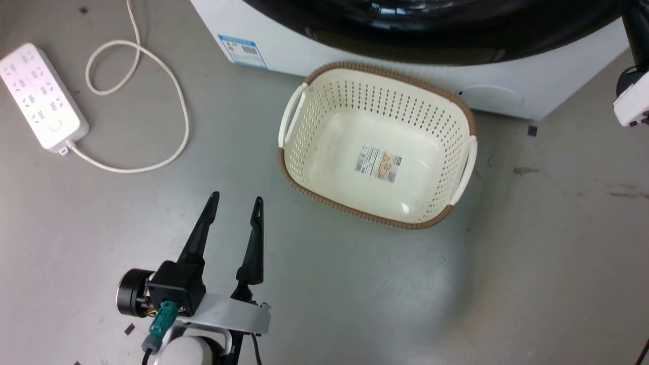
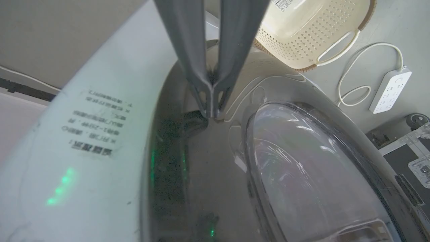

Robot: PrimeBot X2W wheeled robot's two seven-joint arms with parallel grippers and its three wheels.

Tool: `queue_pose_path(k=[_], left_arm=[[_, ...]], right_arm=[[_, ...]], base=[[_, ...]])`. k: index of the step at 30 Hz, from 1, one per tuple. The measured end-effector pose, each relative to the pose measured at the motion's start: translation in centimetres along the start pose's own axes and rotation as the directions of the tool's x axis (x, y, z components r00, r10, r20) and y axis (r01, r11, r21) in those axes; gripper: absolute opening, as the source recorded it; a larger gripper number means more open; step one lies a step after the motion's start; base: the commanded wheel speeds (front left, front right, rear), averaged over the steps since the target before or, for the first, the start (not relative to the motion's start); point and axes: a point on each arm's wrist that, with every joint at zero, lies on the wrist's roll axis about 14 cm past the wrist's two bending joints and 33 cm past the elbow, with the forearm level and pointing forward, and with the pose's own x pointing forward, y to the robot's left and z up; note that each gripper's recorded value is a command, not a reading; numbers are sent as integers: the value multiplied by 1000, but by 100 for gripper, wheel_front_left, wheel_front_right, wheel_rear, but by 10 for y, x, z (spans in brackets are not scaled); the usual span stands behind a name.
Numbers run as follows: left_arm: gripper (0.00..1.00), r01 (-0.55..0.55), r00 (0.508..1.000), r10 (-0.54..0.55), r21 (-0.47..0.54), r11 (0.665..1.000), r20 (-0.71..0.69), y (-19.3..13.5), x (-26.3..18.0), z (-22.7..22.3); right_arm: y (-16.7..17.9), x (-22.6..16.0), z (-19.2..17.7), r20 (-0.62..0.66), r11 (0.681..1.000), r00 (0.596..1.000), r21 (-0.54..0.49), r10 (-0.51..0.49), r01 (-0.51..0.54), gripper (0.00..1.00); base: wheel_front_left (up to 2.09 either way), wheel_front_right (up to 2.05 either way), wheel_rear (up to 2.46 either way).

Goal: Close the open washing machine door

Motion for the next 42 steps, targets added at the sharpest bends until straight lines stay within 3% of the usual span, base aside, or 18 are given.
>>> queue_pose_path(k=[8, 10, 11, 22, 31, 42], left_arm=[[100, 3, 997, -2, -15, 1000, 73, -3, -9, 28], [100, 4, 996, -2, -17, 1000, 93, -3, -15, 36], [100, 4, 995, -2, -18, 1000, 103, -3, -18, 40], [100, 31, 980, -23, -39, 999, 196, -10, -53, 72], [100, 82, 971, -72, -35, 996, 227, -25, -65, 81], [100, 102, 975, -90, -46, 994, 203, -29, -64, 73]], right_arm=[[-6, -31, 27, 59, 998, 997, 32, -47, 46, 0], [-4, -47, 28, 60, 998, 997, 46, -54, 51, 54], [-2, -56, 28, 61, 998, 997, 49, -52, 49, 100], [8, -165, 69, 224, 990, 967, 103, -121, 100, 100], [16, -253, 62, 287, 972, 929, 111, -232, 209, 100], [47, -288, 32, 240, 963, 935, 132, -262, 236, 100]], base=[[0, 0, 0], [0, 0, 0], [0, 0, 0], [0, 0, 0], [0, 0, 0], [0, 0, 0]])
